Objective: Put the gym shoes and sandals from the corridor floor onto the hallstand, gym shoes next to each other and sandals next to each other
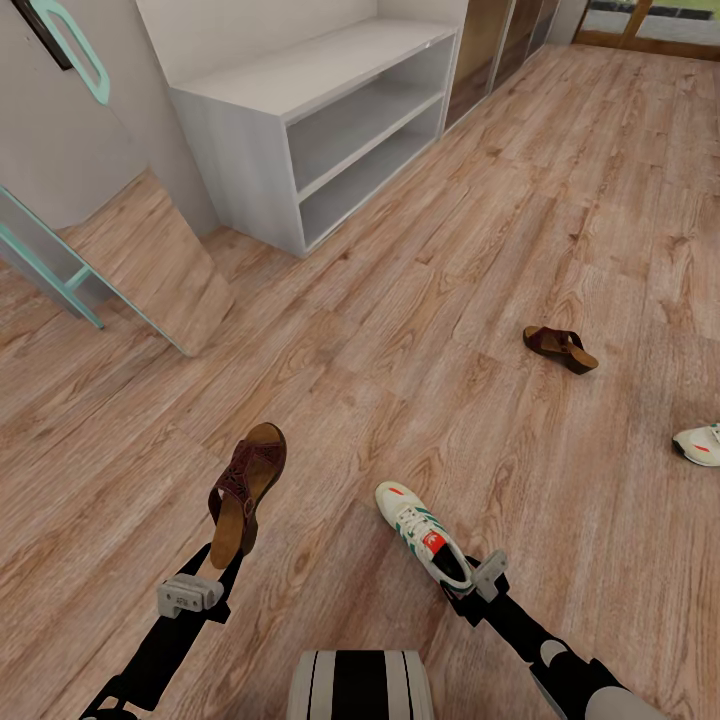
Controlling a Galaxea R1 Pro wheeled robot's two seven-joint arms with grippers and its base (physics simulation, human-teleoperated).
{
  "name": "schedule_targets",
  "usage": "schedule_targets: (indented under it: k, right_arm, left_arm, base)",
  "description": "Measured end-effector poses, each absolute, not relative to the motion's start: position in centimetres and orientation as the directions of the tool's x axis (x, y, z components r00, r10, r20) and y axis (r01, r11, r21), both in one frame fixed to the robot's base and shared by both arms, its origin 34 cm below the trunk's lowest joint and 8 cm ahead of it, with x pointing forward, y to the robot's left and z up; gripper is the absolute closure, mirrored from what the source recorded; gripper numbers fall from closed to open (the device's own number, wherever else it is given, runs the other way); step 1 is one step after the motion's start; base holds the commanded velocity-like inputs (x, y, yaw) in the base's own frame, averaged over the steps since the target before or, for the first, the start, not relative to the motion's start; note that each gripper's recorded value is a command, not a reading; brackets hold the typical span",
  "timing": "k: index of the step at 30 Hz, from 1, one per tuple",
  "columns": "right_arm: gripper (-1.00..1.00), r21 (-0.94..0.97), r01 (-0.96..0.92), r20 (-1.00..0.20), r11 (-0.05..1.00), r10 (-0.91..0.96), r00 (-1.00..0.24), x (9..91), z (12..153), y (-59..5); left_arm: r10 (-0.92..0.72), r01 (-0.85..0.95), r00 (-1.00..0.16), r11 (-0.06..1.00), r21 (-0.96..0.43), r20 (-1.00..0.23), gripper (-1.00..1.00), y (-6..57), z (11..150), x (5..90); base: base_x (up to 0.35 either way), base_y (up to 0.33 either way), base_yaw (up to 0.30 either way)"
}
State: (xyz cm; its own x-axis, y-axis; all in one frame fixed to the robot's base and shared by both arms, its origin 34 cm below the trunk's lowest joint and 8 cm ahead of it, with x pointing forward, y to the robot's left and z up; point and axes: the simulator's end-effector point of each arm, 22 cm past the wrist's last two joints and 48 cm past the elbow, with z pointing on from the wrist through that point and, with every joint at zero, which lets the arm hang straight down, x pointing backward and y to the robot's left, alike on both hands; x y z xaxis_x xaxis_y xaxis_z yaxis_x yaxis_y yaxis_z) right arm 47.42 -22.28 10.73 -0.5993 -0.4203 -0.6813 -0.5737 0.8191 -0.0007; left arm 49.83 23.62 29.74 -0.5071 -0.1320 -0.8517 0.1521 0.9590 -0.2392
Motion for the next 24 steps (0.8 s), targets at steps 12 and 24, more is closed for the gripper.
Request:
schedule_targets:
  k: [12,24]
  right_arm:
    - [1.00,-0.001,-0.580,-0.682,0.815,-0.425,-0.596,47.37,10.76,-22.17]
    - [1.00,-0.010,-0.579,-0.691,0.815,-0.424,-0.586,47.99,11.34,-22.18]
  left_arm:
    - [-0.132,0.152,-0.506,0.959,-0.239,-0.852,1.00,23.62,29.79,49.86]
    - [-0.133,0.156,-0.494,0.959,-0.238,-0.859,1.00,23.60,30.38,50.15]
  base:
    - [0.000,0.000,0.000]
    - [0.000,0.000,0.000]
